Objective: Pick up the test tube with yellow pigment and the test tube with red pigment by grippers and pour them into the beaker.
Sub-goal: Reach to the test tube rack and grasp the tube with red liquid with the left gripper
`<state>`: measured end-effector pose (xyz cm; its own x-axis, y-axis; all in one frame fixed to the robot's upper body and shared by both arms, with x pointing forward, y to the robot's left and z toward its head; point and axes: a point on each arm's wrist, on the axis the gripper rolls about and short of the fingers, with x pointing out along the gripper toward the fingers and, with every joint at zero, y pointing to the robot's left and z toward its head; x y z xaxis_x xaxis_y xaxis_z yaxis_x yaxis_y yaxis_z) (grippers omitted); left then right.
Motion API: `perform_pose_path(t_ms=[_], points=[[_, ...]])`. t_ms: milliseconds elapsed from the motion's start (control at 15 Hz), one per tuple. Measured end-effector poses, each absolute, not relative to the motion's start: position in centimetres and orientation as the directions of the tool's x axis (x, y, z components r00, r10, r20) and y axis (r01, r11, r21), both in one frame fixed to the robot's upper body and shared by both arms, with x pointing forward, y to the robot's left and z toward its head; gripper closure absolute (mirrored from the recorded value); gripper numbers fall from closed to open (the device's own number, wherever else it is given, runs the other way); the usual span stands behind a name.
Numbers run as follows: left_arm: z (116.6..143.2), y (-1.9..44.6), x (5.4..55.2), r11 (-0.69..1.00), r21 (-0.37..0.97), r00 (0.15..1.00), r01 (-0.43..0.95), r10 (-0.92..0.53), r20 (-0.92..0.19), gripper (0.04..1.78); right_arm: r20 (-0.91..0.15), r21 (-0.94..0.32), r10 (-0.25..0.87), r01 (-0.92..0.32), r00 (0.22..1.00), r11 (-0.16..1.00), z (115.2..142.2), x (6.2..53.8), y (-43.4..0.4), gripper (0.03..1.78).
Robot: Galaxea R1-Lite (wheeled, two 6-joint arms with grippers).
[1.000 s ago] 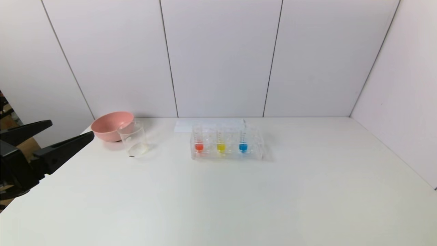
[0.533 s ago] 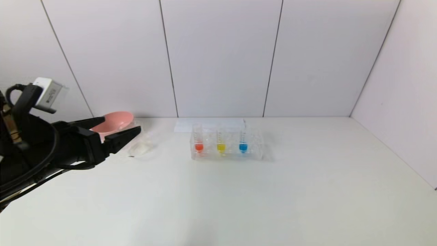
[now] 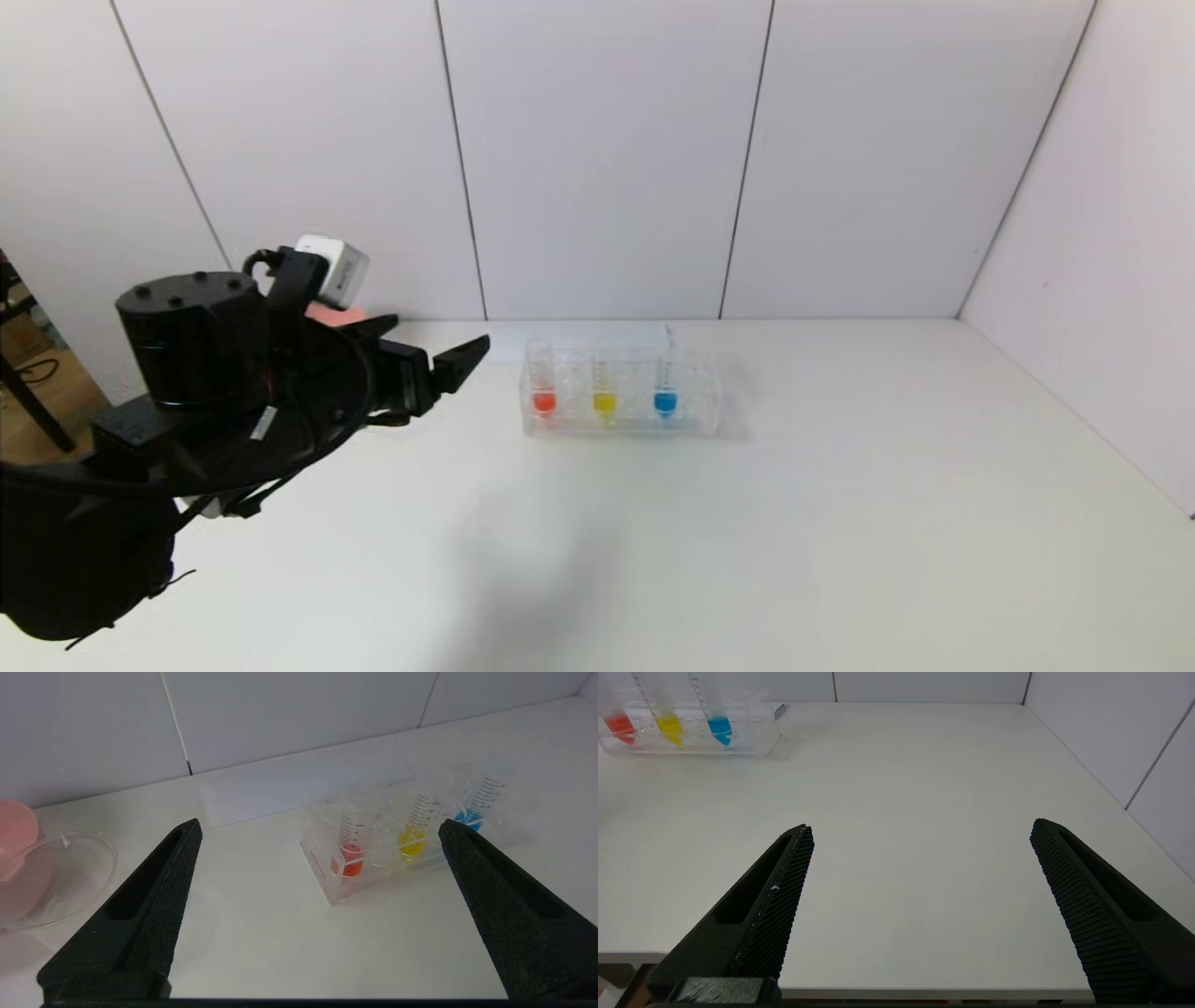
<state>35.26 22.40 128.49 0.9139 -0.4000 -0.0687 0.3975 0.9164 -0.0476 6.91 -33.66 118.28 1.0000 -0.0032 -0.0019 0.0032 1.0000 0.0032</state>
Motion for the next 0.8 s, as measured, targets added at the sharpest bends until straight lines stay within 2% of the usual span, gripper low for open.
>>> perform_pose_path(t_ms=[333, 800], points=[[126.1, 19.2, 37.7, 0.913, -0.054, 0.913, 0.404, -0.406, -0.039, 0.05, -0.002, 0.003, -0.003, 0.003, 1.0, 1.0, 118.3, 6.9, -33.7, 0.11], [122.7, 16.4, 40.1, 0.925, -0.043, 0.921, 0.377, -0.379, -0.092, 0.05, -0.002, 0.003, -0.004, 0.004, 1.0, 1.0, 118.3, 6.9, -33.7, 0.11]])
